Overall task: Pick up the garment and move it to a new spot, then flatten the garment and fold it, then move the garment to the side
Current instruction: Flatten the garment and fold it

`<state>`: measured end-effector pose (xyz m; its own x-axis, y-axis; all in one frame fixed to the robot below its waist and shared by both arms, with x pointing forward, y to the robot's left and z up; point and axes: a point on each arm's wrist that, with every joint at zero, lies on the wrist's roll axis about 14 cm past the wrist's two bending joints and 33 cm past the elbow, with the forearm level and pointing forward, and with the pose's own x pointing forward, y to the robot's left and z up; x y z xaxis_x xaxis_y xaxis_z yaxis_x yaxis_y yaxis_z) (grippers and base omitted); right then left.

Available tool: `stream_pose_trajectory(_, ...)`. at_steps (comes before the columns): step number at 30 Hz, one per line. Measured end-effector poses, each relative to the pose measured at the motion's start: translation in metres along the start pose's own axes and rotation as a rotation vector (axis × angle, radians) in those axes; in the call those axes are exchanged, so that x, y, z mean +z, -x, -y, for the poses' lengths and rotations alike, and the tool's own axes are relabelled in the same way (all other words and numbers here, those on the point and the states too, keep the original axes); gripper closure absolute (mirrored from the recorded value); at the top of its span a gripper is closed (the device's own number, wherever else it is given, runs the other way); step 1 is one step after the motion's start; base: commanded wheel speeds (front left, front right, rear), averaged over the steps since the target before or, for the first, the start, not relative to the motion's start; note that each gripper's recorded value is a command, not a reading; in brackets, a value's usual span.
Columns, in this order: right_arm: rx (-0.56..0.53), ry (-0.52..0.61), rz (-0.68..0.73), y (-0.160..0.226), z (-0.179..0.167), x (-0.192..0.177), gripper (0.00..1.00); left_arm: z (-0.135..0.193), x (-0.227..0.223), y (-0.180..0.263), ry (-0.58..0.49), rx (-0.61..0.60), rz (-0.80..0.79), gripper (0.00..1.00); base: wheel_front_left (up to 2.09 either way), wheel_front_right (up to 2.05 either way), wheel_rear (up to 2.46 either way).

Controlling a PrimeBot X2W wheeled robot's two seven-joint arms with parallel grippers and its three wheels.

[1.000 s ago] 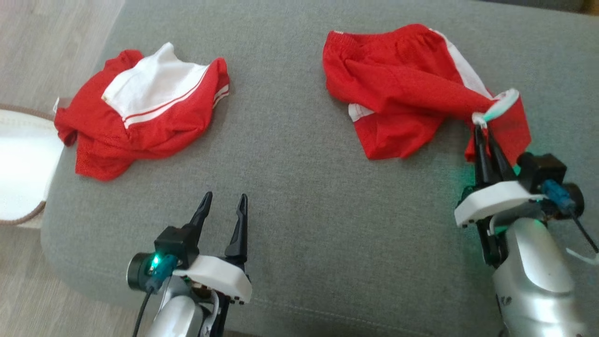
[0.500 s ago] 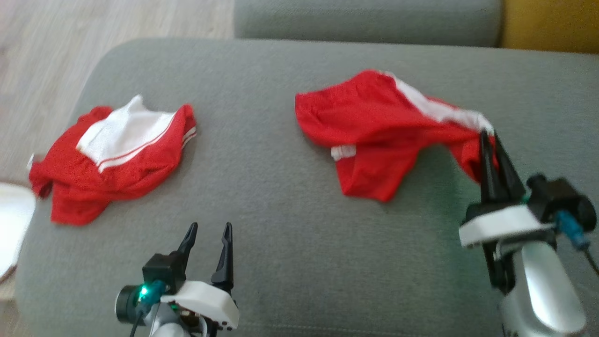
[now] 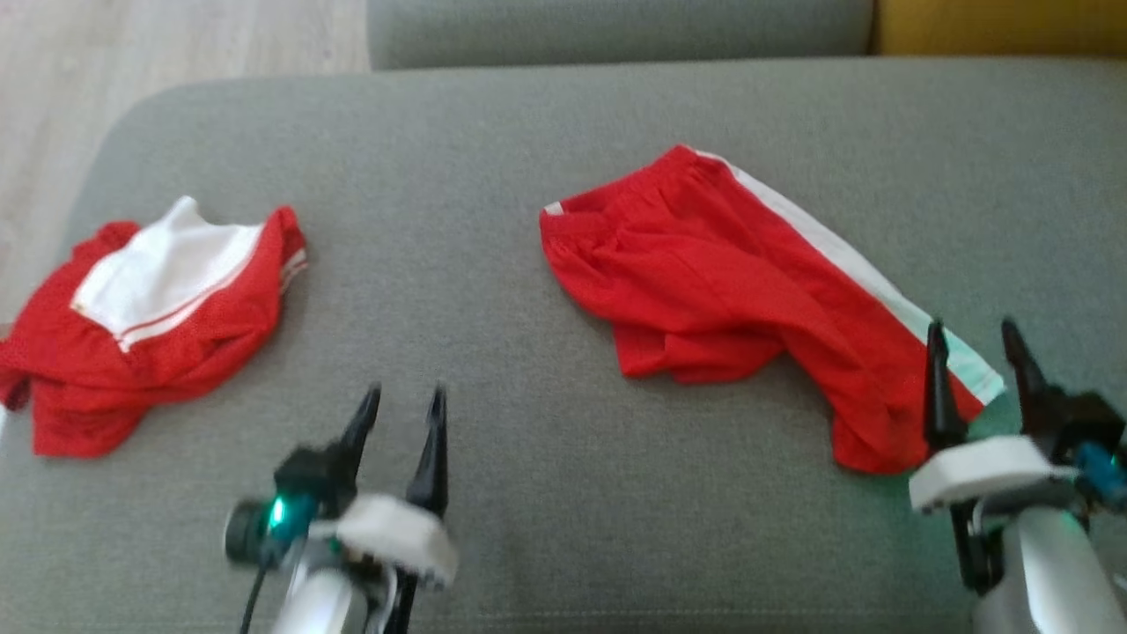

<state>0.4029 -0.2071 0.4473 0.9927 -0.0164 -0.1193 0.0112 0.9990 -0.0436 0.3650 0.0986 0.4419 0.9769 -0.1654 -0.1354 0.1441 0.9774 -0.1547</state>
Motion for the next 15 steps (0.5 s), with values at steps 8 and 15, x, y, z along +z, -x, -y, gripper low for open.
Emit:
stream_pose_trajectory(8,0.012,-0.034,0.02,-0.02,-0.005,0.004,0.0,0.041,0.052,-0.084,-0.07,-0.174,0.124,0.0,0.0,0.0,0.0)
stream_pose_trajectory(15,0.018,-0.054,0.02,-0.029,-0.005,0.002,0.0,0.088,0.063,-0.148,-0.13,-0.329,0.108,0.0,0.0,0.0,0.0)
